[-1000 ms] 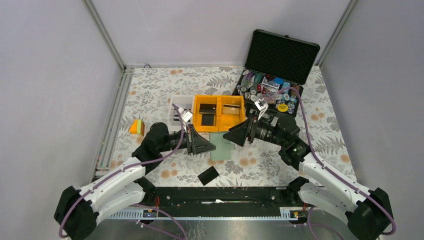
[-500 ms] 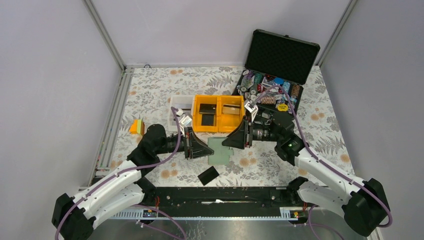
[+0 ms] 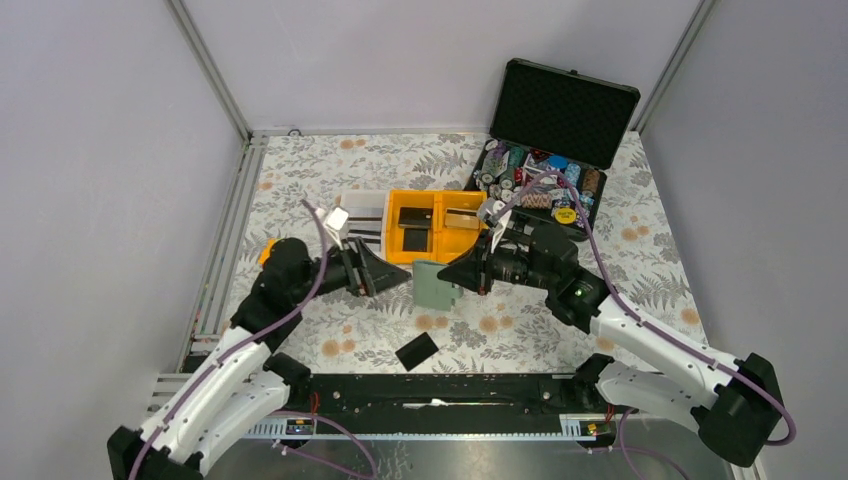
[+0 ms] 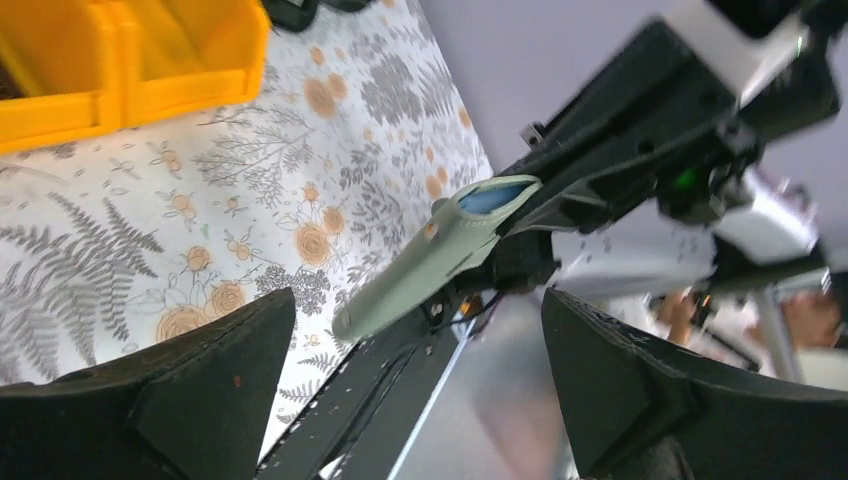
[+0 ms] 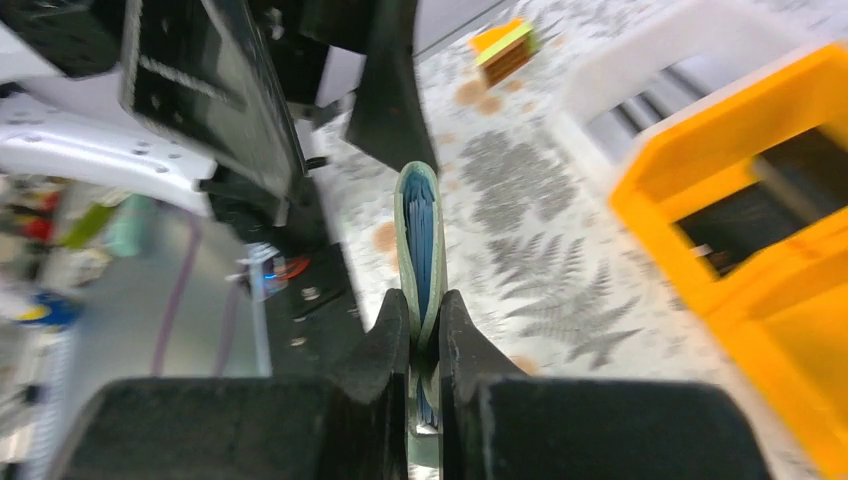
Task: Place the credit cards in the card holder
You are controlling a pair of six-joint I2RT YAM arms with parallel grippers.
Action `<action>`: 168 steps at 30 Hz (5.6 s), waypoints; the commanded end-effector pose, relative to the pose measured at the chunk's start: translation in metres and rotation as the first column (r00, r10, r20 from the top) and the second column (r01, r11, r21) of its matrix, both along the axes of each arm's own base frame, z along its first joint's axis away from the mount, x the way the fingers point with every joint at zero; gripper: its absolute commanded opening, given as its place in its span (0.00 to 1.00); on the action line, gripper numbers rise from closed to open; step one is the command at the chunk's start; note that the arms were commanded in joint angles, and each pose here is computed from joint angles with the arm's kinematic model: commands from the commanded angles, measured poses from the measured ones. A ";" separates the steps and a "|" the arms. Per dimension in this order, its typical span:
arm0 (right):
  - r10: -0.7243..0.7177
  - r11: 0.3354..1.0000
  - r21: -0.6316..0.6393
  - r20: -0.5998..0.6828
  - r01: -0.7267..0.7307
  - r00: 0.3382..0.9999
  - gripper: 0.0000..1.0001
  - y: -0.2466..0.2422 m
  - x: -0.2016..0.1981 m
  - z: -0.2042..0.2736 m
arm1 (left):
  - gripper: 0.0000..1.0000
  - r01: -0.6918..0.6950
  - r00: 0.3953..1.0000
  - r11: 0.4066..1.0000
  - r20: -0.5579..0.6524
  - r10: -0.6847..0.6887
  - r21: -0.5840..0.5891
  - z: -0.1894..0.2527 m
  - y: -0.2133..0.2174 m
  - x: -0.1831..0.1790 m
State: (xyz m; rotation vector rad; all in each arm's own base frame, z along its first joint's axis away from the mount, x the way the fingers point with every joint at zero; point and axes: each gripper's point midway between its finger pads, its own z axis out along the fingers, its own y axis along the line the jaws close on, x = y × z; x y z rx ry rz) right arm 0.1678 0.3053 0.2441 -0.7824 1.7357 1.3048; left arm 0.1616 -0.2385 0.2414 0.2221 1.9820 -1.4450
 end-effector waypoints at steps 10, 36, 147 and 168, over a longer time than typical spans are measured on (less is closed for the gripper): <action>-0.096 0.992 0.012 0.740 0.129 0.665 0.00 0.030 0.003 0.049 | 0.99 -0.330 0.838 0.919 -0.515 0.181 -0.214 0.021 0.029 0.017; 0.030 0.977 -0.100 0.939 0.189 0.343 0.26 0.070 -0.034 0.034 | 0.00 -0.285 0.814 0.933 -0.570 0.113 -0.221 -0.001 0.028 0.004; -0.248 0.964 -0.018 -0.409 0.264 0.878 0.00 0.117 0.057 -0.026 | 0.00 -0.550 0.796 0.835 0.283 0.535 -0.032 -0.014 0.073 0.051; -0.345 0.937 -0.176 -0.340 0.301 0.875 0.00 0.116 0.060 -0.049 | 0.00 -0.562 0.791 0.827 0.271 0.548 -0.033 -0.013 0.073 0.052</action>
